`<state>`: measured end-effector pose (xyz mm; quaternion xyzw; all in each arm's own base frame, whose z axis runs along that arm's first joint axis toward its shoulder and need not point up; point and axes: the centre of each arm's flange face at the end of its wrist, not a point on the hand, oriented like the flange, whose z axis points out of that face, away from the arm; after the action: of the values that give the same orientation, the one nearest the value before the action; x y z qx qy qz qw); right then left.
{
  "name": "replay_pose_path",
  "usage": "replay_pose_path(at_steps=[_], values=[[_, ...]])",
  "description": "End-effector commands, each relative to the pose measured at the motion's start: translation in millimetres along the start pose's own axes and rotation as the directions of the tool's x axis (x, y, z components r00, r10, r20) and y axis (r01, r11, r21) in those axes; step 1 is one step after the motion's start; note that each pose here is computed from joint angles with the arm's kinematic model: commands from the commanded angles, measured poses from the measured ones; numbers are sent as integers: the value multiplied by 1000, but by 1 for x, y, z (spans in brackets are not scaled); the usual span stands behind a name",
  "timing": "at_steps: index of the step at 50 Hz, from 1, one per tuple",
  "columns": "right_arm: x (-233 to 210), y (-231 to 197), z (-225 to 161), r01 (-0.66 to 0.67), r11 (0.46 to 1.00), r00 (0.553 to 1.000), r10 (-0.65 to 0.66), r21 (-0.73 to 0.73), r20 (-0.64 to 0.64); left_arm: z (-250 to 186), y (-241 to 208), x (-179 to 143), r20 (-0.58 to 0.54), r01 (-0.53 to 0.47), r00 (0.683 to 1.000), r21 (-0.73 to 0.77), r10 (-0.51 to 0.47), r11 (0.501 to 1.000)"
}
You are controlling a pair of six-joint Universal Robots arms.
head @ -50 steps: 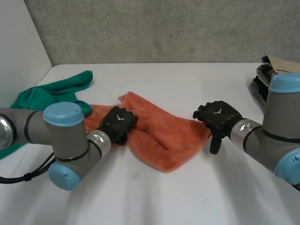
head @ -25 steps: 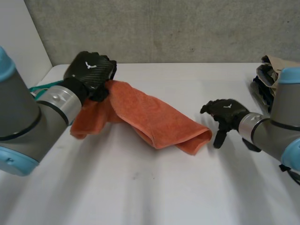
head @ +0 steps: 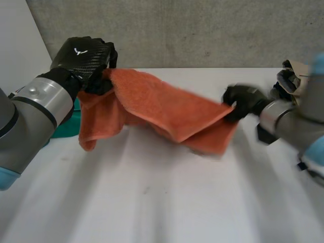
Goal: Fold the laundry.
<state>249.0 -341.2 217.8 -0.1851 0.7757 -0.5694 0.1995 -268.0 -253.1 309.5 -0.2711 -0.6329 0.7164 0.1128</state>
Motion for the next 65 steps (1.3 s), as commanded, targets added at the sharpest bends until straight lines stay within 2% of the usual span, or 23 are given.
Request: replay_pose_path(at_steps=[1,5,11,15,19,20,23,24,27,28,30,33,36,37,39,42,43,47,51,54,55,59,65], values=[[30,-71,-68,345,938,930,-338,30,-145,-8,24,-6,13,29,1000,-122,-28,992],[20,-69,-87,514,856,846,-517,-59,-126,-9,47,-3,4,84,996,-231,-85,969],[8,-53,-84,539,836,830,-548,-107,-100,0,82,11,-14,155,985,-339,-170,928],[-5,-21,-52,565,810,811,-580,-158,-77,19,97,12,-16,158,984,-356,-175,921],[8,-11,-18,606,774,757,-632,-182,-167,47,104,9,-12,150,987,-330,-163,932],[12,-12,-7,631,757,728,-653,-168,-207,61,101,5,-8,142,989,-291,-150,946],[17,-26,11,673,732,683,-669,-104,-293,85,89,-2,1,122,992,-189,-124,974],[17,-45,21,701,713,658,-658,-23,-366,100,74,-9,13,96,995,-92,-95,991],[14,-79,27,739,664,626,-613,115,-482,120,42,-24,60,28,998,82,-33,996],[13,-105,26,759,620,607,-564,199,-559,128,19,-33,102,-24,995,196,4,980],[10,-131,19,778,563,592,-509,279,-625,134,-5,-41,156,-74,987,305,27,950],[2,-179,-4,805,443,570,-392,395,-722,130,-53,-57,262,-144,965,488,13,861],[-8,-197,-20,810,392,572,-363,436,-736,110,-102,-67,315,-188,949,607,-16,772],[-11,-198,-23,808,392,575,-367,439,-731,106,-106,-67,315,-187,949,611,-19,769],[-13,-196,-25,806,403,579,-387,432,-718,102,-105,-65,309,-183,951,599,-14,780],[-14,-177,-26,795,477,591,-466,375,-659,101,-74,-55,279,-148,960,519,-3,842],[-14,-161,-25,785,523,601,-515,331,-611,100,-54,-48,258,-131,966,467,7,874],[-15,-109,-20,756,620,635,-620,209,-461,91,-4,-32,193,-92,981,337,27,937],[-18,-54,-17,715,691,682,-657,104,-321,81,46,-17,135,-59,990,203,31,977],[-19,-23,-16,673,737,725,-642,59,-249,75,69,-9,114,-44,993,133,29,990],[-17,-4,-13,636,771,758,-618,28,-207,72,87,-6,104,-36,994,82,27,996],[-14,33,-2,525,851,843,-524,-29,-118,64,114,-1,89,-15,996,-2,15,1000],[4,50,3,331,942,935,-336,-62,-113,52,113,-1,85,-6,996,-36,9,999]])
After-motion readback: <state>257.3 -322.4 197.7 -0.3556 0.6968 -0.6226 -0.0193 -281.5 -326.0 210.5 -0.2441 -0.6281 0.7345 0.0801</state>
